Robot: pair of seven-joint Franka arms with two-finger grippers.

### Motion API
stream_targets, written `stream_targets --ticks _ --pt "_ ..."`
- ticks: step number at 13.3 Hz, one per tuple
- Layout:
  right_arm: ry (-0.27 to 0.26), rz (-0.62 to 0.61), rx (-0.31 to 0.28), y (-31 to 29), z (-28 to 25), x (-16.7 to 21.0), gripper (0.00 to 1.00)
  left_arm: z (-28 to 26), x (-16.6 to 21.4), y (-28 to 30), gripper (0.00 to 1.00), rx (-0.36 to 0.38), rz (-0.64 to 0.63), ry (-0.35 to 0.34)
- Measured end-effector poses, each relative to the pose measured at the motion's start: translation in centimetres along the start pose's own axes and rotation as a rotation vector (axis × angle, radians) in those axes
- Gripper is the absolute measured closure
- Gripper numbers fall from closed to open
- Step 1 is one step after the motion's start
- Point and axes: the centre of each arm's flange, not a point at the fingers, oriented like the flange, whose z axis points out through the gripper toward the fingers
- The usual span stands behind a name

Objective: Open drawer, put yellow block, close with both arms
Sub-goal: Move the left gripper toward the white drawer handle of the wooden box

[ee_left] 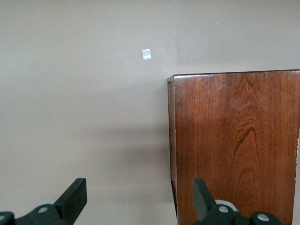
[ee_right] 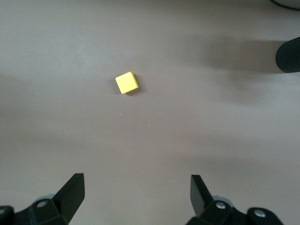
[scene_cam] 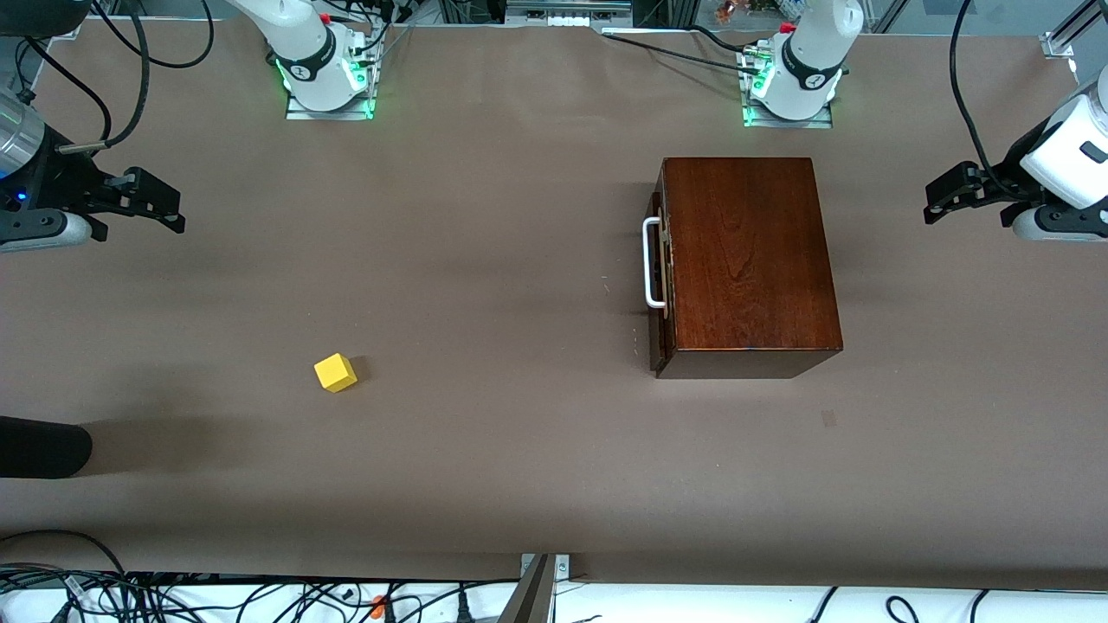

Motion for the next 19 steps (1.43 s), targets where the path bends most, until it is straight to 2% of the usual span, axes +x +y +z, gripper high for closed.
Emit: stream_targets --ticks 11,15,17,19 --pt "0.0 0.001 0.0 0.1 0.0 0.0 0.0 0.1 -0.1 0.3 0.0 0.0 0.005 -0.007" --pt "0.0 0.001 0.0 0.1 0.0 0.0 0.0 1.1 -1.3 0.8 0.0 0.003 0.016 -0.125" --pt "0.0 0.001 0.0 0.1 0.0 0.0 0.0 1.8 -1.2 2.0 0.0 0.005 0.037 -0.149" --pt "0.0 0.001 0.0 0.1 0.0 0.0 0.0 1.8 -0.2 4.7 0.0 0.006 0.087 -0.143"
